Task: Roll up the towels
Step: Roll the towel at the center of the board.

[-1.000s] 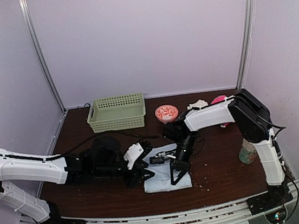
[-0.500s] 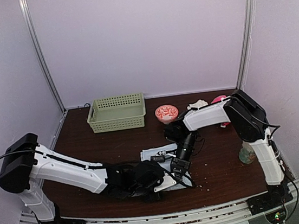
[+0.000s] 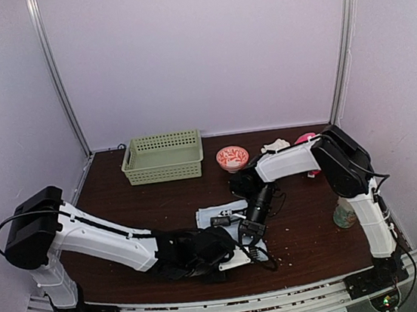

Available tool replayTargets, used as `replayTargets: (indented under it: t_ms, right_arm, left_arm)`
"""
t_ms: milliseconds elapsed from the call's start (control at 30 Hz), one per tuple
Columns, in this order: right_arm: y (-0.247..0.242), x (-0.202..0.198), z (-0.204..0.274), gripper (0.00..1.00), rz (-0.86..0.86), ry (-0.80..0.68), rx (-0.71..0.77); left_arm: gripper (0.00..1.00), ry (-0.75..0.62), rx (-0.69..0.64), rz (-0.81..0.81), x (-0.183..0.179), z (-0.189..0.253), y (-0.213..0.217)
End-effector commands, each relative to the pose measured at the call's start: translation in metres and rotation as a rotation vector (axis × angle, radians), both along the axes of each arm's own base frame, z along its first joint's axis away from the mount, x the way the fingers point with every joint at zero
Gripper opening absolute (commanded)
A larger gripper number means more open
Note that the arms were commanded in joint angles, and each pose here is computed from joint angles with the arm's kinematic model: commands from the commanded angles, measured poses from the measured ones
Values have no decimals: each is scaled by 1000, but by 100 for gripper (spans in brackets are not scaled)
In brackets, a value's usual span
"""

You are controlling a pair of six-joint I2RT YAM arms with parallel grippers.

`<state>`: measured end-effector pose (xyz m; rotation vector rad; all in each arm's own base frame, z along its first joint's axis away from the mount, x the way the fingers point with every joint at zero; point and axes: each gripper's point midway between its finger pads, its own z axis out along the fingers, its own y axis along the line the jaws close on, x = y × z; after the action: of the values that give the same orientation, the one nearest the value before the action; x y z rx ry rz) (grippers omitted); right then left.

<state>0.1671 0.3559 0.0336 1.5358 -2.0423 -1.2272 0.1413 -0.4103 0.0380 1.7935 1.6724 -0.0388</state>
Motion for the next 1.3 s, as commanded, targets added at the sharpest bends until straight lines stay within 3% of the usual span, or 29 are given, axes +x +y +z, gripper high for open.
replayTargets:
  t_ms: [0,100,233,333,467,600,700,800,900,967,1133,1267]
  right_arm:
    - [-15,2,-27,2,38,-39,-89]
    - [-12,0,-14,8,45,-39,-47]
    - [-10,2,19,25,75,-57,20]
    - [-5,24,59,37,37,-155,149]
    - [-11,69,110,40,-79,-325,195]
    - [-30,125,178,37,-300,-526,265]
    - [-48,155,221,37,-446,-696,334]
    - [-60,148,268,38,-468,-825,441]
    - [-62,114,294,41,-397,-836,581]
    - [-60,95,281,44,-366,-802,616]
    - [-59,53,191,38,-89,-885,370]
    - [-58,20,143,39,65,-924,292]
  left_arm:
    - [32,15,-16,-30,-4,-5,-15]
    - [33,6,-15,-12,-2,-8,-13]
    - [20,26,-4,-8,-3,-12,-14]
    - [17,49,3,10,-4,-16,-12]
    - [14,147,-19,29,-8,-15,-14]
    - [14,344,-58,66,-1,-11,-16]
    - [14,589,-97,70,0,-14,-19]
    - [14,813,-119,69,-2,-18,-19]
    - [14,1051,-197,102,7,-16,-15]
    - [14,1149,-205,114,9,-20,-14]
    - [13,1260,-195,164,13,-30,-16]
    - [13,1329,-194,203,14,-40,-13]
